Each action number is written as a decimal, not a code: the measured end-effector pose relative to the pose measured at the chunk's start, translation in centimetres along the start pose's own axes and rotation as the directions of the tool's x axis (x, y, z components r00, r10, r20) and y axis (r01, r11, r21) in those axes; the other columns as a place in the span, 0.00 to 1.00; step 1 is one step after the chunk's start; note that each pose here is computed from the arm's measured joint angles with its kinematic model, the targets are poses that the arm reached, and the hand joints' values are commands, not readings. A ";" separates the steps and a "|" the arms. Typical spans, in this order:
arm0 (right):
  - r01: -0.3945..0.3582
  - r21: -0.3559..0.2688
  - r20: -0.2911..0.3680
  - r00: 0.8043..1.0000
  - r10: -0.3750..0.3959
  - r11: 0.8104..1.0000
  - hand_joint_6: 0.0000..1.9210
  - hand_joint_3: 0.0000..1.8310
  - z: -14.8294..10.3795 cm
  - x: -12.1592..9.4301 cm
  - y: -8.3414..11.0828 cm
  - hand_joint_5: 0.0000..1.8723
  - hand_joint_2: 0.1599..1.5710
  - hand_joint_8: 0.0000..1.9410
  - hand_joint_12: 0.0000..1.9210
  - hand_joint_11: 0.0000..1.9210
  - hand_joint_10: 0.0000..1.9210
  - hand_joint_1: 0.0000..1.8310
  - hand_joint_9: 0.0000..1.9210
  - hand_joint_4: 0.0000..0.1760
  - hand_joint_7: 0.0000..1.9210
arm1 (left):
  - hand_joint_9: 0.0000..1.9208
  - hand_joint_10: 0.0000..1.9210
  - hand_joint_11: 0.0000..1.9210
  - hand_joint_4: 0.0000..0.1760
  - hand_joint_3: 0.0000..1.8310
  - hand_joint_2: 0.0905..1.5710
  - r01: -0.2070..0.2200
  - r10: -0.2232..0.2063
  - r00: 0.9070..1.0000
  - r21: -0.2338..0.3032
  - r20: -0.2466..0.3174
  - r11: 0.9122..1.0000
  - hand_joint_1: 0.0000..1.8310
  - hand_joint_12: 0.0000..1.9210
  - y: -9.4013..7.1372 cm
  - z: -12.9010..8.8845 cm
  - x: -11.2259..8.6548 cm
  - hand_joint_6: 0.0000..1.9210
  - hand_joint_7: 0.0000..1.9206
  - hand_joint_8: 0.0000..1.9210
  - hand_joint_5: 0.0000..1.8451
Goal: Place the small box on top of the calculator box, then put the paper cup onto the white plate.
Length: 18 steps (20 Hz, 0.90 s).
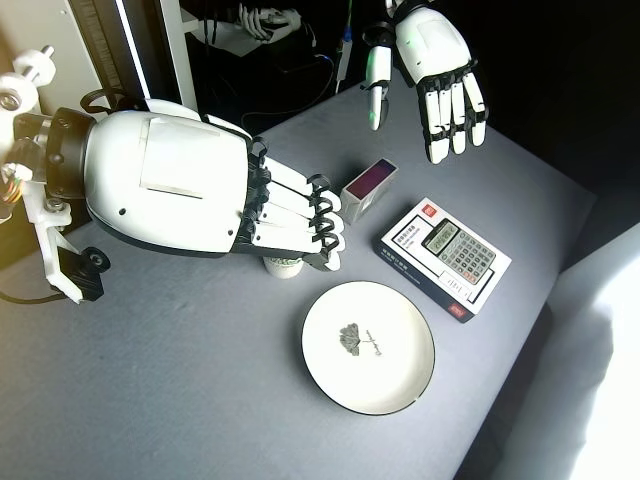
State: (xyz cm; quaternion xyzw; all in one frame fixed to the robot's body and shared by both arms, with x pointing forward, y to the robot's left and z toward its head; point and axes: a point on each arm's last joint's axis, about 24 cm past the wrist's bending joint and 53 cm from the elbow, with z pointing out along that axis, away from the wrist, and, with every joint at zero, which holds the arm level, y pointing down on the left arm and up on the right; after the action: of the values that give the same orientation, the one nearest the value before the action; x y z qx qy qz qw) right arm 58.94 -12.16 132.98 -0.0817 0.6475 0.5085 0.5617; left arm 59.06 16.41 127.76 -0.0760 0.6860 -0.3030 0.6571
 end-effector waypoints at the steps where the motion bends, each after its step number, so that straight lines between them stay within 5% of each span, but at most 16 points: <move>1: 0.000 0.000 0.000 1.000 0.000 1.000 0.00 0.01 0.0 0.0 0.0 0.09 0.85 0.00 0.24 0.00 0.01 0.00 0.07 0.00 0.09 | 0.05 0.00 0.00 0.00 0.00 0.79 0.001 -0.001 1.000 0.000 -0.002 1.000 0.00 0.13 0.0 0.0 0.0 0.00 0.07 0.00 0.07; 12: -0.002 0.003 0.000 1.000 0.002 1.000 0.00 0.00 0.0 0.0 -0.1 0.15 0.88 0.00 0.35 0.00 0.01 0.00 0.12 0.00 0.15 | 0.04 0.00 0.00 0.00 0.00 0.78 0.014 -0.014 1.000 -0.026 -0.023 1.000 0.00 0.10 0.4 -0.1 0.6 0.00 0.07 0.00 0.08; 15: -0.002 0.005 0.000 1.000 0.002 1.000 0.00 0.00 0.0 0.0 -0.1 0.14 0.89 0.00 0.32 0.00 0.00 0.00 0.11 0.00 0.14 | 0.06 0.00 0.00 0.00 0.00 0.69 0.021 -0.022 0.999 -0.034 -0.029 0.999 0.14 0.19 0.6 -0.2 0.8 0.00 0.08 0.00 0.08; 18: -0.002 0.005 -0.001 1.000 0.002 1.000 0.00 0.00 0.0 0.0 -0.1 0.14 0.89 0.00 0.30 0.00 0.00 0.00 0.10 0.00 0.13 | 0.04 0.00 0.00 0.00 0.00 0.69 0.030 -0.032 0.998 -0.041 -0.055 0.999 0.19 0.16 0.9 -0.5 2.1 0.00 0.05 0.00 0.05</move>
State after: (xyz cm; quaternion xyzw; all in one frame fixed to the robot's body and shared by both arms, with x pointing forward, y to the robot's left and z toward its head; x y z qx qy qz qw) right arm 59.02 -12.21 132.90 -0.0800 0.6490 0.5073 0.5613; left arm 58.61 16.25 125.45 -0.0912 0.7087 -0.3013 0.6314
